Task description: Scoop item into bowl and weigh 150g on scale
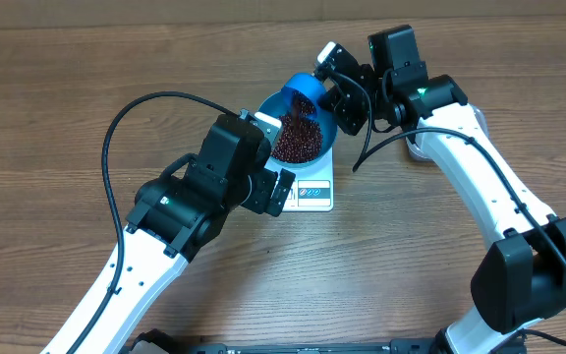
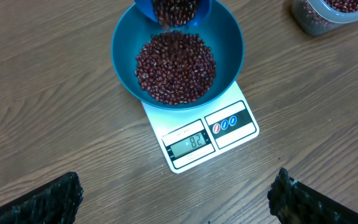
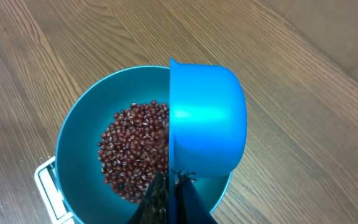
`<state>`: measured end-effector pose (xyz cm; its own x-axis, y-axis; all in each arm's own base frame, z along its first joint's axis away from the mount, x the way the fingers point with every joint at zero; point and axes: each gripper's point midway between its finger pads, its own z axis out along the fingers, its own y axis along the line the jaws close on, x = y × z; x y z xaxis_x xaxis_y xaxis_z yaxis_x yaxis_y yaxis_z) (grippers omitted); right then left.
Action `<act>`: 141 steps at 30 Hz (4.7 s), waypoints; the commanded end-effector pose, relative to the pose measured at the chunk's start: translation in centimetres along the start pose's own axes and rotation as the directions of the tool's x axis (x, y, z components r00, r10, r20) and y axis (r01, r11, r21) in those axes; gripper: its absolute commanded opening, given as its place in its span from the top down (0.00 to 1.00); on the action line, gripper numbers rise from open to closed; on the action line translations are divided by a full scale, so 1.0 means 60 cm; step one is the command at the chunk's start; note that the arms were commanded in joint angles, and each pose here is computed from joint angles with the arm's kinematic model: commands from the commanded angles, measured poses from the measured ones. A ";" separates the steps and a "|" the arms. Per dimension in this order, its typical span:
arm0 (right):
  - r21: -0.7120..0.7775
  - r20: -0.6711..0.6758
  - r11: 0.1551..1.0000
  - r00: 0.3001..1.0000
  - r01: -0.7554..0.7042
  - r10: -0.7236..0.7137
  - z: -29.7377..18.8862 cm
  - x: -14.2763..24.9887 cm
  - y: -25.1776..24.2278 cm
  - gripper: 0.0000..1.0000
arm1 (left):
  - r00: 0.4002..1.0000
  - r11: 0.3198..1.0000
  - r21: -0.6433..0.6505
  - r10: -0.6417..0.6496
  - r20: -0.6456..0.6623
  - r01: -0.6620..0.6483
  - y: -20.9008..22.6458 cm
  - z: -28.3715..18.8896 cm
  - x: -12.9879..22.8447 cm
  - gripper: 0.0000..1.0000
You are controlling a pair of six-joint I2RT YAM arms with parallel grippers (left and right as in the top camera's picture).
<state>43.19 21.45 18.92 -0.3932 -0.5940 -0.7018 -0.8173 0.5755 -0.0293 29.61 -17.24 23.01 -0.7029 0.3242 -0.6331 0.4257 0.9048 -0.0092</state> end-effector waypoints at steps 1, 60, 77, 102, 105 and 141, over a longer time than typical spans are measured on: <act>0.053 0.042 0.996 0.996 0.071 -0.073 -0.032 -0.032 -0.007 0.96 | 0.999 1.000 0.016 0.010 0.036 -0.010 -0.004 -0.014 -0.017 0.00; 0.646 0.139 0.636 0.884 -0.423 0.447 -0.239 0.020 -0.099 0.96 | 0.999 1.000 0.012 0.025 0.037 -0.026 -0.003 -0.014 -0.017 0.00; 0.766 -0.075 0.473 0.671 -0.435 0.738 -0.199 0.252 -0.206 0.96 | 0.999 1.000 0.012 0.025 0.038 -0.025 -0.003 -0.014 -0.017 0.01; 0.537 -0.198 0.555 0.545 -0.635 0.815 -0.116 0.289 -0.156 0.96 | 0.999 1.000 0.012 0.025 0.037 -0.025 -0.003 -0.014 -0.017 0.00; 0.536 -0.167 0.507 0.504 -0.675 0.847 -0.135 0.309 -0.174 0.96 | 0.999 1.000 0.012 0.025 0.037 -0.025 -0.003 -0.014 -0.017 0.00; 0.091 0.034 0.470 0.474 -0.878 0.880 -0.271 0.251 -0.203 0.96 | 0.999 1.000 0.012 0.025 0.037 -0.025 -0.003 -0.014 -0.017 0.01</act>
<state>39.57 -3.35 15.13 -0.9366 0.2591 -0.2361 0.0879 0.8256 0.5574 29.62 -17.24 23.02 -0.7007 0.3282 -0.6334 0.4287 0.9034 -0.0060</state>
